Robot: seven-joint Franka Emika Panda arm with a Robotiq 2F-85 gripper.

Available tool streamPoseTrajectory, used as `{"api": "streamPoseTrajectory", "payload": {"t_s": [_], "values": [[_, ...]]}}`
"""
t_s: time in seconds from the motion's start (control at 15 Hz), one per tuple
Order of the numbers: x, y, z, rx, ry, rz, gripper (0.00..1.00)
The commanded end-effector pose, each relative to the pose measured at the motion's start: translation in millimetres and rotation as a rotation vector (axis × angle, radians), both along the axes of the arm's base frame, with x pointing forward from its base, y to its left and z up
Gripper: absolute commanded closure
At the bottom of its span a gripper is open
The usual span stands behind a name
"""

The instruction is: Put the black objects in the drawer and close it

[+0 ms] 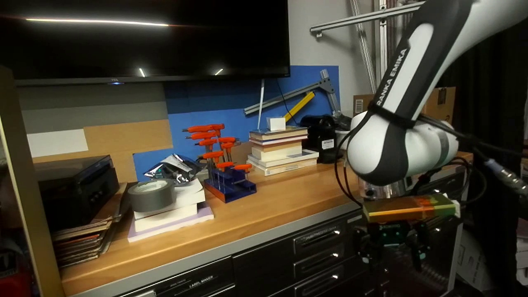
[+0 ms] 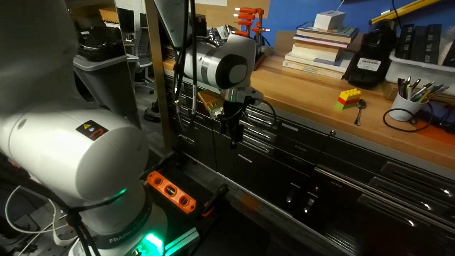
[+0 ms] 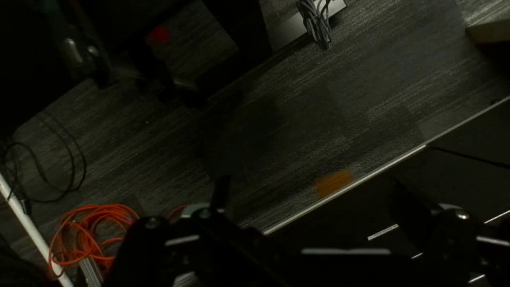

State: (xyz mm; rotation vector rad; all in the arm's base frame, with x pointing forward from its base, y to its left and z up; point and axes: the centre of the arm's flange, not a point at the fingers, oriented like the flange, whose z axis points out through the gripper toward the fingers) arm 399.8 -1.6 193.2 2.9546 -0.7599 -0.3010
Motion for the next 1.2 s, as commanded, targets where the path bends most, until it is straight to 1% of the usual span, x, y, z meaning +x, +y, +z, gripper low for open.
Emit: {"api": "streamPoseTrajectory", "payload": {"t_s": [0.0, 0.13, 0.27, 0.47, 0.67, 0.8, 1.13], "values": [[-32, -14, 83, 0.051, -0.016, 0.114, 0.00], [-40, -20, 113, 0.077, -0.012, 0.170, 0.00], [-50, -26, 144, 0.091, -0.035, 0.224, 0.00], [-69, -37, 190, 0.123, -0.092, 0.285, 0.00], [-96, -52, 233, 0.154, -0.160, 0.322, 0.00], [-110, -60, 250, 0.166, -0.199, 0.316, 0.00], [-139, -68, 271, 0.158, -0.230, 0.301, 0.00]]}}
